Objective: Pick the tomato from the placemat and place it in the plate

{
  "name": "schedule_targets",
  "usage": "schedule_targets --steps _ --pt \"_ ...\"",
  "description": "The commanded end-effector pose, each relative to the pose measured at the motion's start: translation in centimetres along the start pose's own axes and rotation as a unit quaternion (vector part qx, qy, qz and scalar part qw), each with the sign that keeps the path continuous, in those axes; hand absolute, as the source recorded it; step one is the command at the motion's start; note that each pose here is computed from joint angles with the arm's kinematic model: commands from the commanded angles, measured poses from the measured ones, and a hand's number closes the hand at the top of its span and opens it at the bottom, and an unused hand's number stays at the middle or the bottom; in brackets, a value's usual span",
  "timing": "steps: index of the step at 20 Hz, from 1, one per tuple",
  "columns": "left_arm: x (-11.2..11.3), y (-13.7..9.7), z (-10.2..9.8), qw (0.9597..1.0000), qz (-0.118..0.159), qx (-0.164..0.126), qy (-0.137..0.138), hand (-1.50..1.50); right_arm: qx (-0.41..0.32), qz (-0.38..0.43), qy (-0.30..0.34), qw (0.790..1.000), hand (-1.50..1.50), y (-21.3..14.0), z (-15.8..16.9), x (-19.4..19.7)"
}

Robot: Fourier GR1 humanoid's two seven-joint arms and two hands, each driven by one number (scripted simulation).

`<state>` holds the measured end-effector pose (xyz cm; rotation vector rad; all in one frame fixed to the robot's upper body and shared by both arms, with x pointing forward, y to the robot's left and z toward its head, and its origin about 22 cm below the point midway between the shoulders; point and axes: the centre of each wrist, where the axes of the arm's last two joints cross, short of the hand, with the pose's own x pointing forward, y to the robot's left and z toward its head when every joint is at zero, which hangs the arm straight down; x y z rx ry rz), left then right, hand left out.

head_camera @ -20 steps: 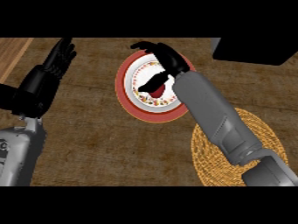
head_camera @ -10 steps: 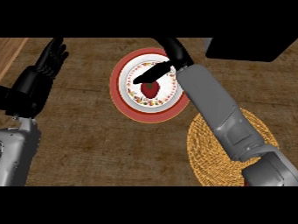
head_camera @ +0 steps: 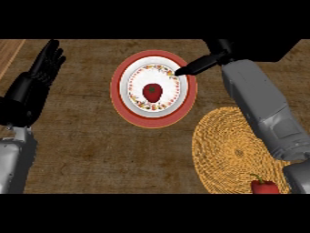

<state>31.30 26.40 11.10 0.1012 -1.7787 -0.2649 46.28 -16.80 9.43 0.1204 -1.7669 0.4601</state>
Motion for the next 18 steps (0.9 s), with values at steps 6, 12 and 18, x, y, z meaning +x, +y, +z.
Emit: schedule_targets --steps 6,12,18 --pt "0.1 0.0 0.4 1.0000 -0.006 -0.005 -0.002 0.00 0.001 0.009 -0.024 1.000 -1.50 -8.5 4.7 -2.5" --pt "-0.6 0.6 0.5 0.9999 0.008 -0.007 -0.004 0.00 -0.014 0.019 -0.030 0.999 -1.50 -12.6 6.1 -1.3" --pt "-0.7 0.5 0.8 0.9998 0.002 -0.020 -0.005 0.00 -0.026 0.062 -0.037 0.997 -1.50 -14.5 7.6 -1.5"
